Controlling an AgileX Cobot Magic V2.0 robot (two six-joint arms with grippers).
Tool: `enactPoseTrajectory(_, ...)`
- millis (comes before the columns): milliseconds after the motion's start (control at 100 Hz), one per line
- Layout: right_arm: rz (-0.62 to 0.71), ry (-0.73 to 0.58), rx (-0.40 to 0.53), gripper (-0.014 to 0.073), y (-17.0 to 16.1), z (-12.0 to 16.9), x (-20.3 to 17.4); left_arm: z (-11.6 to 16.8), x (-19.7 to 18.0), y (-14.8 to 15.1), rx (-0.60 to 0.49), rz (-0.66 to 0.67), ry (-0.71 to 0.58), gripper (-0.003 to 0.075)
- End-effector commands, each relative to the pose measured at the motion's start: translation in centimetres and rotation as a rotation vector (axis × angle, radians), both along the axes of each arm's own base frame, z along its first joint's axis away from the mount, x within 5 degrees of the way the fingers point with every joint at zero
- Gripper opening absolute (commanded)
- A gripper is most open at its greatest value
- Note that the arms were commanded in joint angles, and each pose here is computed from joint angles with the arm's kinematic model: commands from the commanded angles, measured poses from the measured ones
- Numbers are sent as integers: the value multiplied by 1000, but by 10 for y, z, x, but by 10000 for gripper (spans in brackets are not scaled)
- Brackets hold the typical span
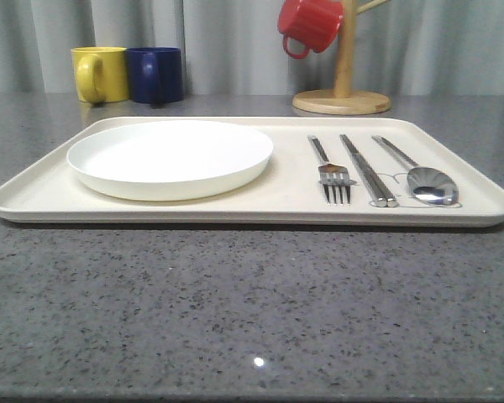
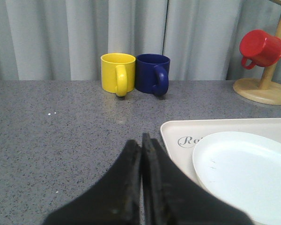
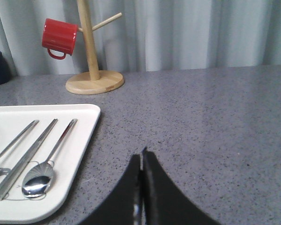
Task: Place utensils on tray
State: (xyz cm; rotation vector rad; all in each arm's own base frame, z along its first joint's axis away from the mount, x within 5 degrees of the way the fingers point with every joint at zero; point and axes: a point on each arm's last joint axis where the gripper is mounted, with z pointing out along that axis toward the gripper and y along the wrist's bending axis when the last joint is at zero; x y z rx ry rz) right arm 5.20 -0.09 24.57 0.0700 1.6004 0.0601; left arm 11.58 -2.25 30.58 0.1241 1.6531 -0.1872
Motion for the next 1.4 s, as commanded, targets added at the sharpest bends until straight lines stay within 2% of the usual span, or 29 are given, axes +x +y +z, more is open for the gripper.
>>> enactPoseTrajectory(0,5,-136,-7,-69,1,3,-3,15,1,2,-22,25,-82,-18)
enactPoseTrajectory(250,12,-221,12,-69,1,-27,1,15,1,2,-22,25,-82,-18)
enactPoseTrajectory(1390,13,-239,11,-69,1,-25,0,15,1,2,-22,25,-82,-18)
